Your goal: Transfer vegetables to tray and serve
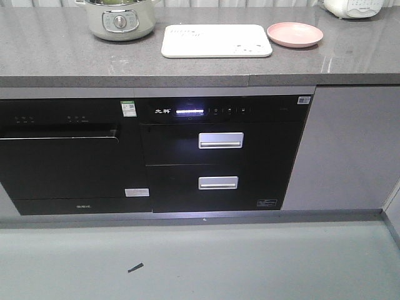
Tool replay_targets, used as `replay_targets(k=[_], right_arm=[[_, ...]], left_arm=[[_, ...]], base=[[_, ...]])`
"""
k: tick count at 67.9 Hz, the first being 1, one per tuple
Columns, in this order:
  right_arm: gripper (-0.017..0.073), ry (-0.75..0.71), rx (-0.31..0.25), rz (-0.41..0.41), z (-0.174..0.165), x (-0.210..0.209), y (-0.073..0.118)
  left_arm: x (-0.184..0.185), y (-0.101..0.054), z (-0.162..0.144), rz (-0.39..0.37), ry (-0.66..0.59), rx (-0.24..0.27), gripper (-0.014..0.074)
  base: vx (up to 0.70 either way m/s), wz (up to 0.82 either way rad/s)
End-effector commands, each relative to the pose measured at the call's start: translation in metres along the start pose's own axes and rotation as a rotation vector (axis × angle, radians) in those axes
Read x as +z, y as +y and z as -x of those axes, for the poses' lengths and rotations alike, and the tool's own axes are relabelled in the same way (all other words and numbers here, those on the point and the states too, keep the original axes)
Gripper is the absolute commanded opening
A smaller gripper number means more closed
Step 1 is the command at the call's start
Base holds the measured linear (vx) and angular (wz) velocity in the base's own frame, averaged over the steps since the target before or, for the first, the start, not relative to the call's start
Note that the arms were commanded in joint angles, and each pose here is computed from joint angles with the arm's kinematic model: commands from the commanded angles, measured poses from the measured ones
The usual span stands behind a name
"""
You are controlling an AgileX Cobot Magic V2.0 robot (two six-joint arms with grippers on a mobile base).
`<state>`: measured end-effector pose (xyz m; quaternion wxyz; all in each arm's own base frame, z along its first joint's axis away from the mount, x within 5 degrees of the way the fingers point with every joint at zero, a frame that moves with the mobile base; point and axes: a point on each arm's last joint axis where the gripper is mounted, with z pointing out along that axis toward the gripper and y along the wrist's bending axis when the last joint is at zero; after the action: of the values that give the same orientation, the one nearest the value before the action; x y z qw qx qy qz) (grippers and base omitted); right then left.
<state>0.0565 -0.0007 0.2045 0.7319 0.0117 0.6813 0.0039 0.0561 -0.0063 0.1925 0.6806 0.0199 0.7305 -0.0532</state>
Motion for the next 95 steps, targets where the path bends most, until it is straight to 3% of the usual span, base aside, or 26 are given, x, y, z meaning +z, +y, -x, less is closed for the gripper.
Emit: replay_targets(k=[1, 95], right_arm=[[-0.0003, -0.064, -0.015, 0.015, 0.0015, -0.0004, 0.0013], [-0.0003, -0.064, -0.015, 0.015, 0.0015, -0.0004, 0.0013]], left_arm=[[0.0000, 0.0004, -0.0005, 0.001, -0.062, -0.016, -0.0006], [0.0000, 0.0004, -0.0005, 0.001, -0.062, -0.016, -0.0006]], base=[[0.10, -0.06], [0.10, -0.01]])
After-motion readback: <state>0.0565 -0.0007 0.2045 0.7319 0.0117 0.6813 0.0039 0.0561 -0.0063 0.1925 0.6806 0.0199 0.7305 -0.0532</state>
